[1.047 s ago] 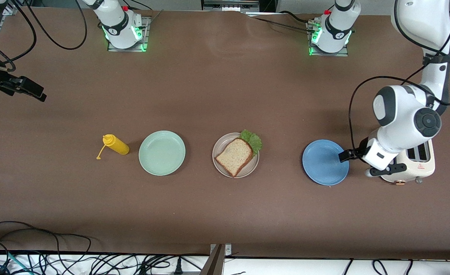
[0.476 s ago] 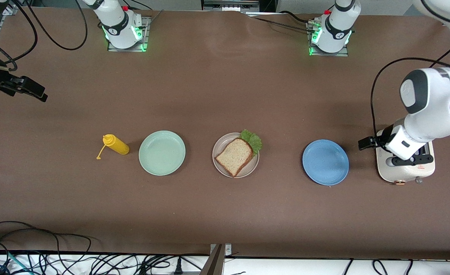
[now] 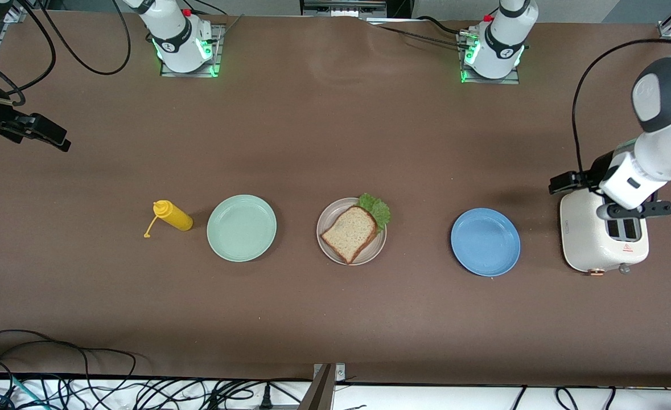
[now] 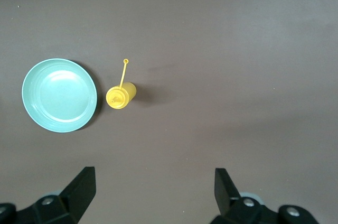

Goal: Make sandwich on beige plate with both arms

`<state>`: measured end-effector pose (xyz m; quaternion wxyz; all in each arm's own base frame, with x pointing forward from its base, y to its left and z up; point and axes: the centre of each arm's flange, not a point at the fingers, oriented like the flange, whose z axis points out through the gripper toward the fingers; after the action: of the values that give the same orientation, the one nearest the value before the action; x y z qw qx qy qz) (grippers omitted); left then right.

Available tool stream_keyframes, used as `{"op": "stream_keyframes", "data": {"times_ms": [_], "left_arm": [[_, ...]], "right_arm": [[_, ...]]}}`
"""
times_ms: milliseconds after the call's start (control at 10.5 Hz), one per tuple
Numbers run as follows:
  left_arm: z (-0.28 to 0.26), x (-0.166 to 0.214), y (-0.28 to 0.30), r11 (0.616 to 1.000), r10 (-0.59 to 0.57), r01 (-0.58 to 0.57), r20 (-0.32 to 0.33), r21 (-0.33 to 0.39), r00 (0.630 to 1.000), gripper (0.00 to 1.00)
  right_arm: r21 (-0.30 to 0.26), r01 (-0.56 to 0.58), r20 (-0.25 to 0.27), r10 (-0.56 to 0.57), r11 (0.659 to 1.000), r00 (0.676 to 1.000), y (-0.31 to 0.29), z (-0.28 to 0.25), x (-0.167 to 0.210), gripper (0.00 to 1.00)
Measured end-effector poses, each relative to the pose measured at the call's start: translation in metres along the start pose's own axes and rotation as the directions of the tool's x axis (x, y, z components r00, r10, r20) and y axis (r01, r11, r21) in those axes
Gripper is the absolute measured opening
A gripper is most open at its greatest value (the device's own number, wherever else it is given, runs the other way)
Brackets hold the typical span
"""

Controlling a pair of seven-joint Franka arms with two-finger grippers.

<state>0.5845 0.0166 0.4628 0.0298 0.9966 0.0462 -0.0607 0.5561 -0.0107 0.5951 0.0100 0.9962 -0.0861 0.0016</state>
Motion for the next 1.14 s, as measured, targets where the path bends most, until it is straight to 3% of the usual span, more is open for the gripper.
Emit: {"op": "stream_keyframes", "data": {"times_ms": [476, 1142], "left_arm": [[-0.054, -0.032, 0.027, 0.998, 0.062, -0.063, -0.056, -0.024, 0.997, 1.0], [-0.124, -0.065, 0.038, 0.995, 0.097, -0.097, 0.005, -0.028, 0.995, 1.0]], "right_arm": [[-0.001, 0.001, 0.004, -0.001, 1.0, 1.0, 0.0, 0.0, 0.0, 1.0], [-0.001, 0.0, 0.004, 0.0, 1.0, 1.0, -0.001, 0.001, 0.0, 1.0]]}}
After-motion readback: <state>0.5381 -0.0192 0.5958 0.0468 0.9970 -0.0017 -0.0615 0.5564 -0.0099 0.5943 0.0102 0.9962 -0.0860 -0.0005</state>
